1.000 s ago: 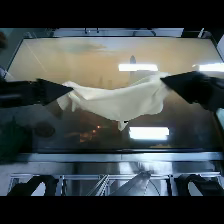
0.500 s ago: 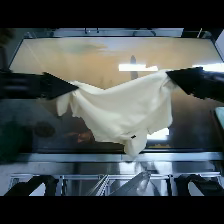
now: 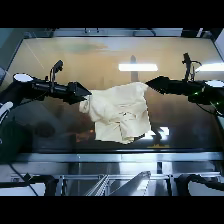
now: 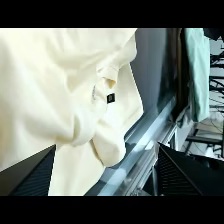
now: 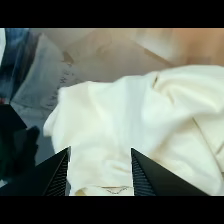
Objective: Fold the shirts.
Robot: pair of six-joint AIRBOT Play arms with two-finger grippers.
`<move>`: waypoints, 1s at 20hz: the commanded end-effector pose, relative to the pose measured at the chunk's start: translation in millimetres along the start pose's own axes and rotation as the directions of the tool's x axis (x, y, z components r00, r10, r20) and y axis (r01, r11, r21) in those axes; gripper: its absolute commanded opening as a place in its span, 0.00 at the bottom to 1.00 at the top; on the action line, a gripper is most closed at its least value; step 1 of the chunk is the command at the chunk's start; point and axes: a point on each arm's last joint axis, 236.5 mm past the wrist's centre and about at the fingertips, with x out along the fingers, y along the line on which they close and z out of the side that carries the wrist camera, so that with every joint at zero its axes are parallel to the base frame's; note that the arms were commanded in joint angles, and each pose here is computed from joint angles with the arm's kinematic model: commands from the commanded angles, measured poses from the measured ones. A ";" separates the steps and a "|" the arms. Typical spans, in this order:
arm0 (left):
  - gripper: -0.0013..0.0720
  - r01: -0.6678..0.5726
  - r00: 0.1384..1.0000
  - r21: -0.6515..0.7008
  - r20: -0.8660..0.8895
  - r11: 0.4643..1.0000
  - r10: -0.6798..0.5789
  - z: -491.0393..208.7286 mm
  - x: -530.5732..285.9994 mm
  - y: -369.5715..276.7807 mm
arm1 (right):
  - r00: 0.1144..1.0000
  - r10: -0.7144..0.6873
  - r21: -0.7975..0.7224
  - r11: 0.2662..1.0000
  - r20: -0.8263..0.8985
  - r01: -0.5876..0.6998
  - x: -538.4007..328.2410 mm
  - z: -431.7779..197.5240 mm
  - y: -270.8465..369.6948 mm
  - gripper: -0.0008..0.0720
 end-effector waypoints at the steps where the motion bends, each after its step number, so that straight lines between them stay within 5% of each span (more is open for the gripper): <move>1: 0.99 0.041 0.994 -0.030 -0.096 0.999 -0.044 1.1 -10.2 14.5 | 0.997 0.042 0.014 0.999 -0.063 -0.042 -29.4 -4.4 -7.1 0.60; 4: 0.98 -0.010 0.979 -0.054 -0.205 0.998 -0.001 -31.7 -0.3 23.0 | 0.962 -0.027 0.093 0.994 -0.270 0.054 -49.8 -69.0 -27.9 0.58; 5: 0.98 -0.024 0.967 -0.056 -0.254 0.998 0.009 -49.5 9.2 23.4 | 0.947 -0.020 0.132 0.989 -0.322 0.066 -51.4 -94.4 -30.1 0.51; 10: 0.98 -0.091 0.890 -0.040 -0.452 0.995 0.064 -122.7 57.9 24.6 | 0.915 0.003 0.333 0.932 -0.404 0.144 -53.9 -192.2 -41.7 0.52; 13: 0.98 -0.126 0.901 0.006 -0.418 0.992 0.117 -118.0 82.9 28.3 | 0.912 -0.027 0.374 0.907 -0.410 0.195 -52.8 -214.6 -54.1 0.66; 20: 0.96 -0.140 0.885 0.036 -0.444 0.989 0.141 -88.3 136.7 28.9 | 0.909 -0.133 0.310 0.912 -0.394 0.268 -27.6 -217.0 -67.4 0.67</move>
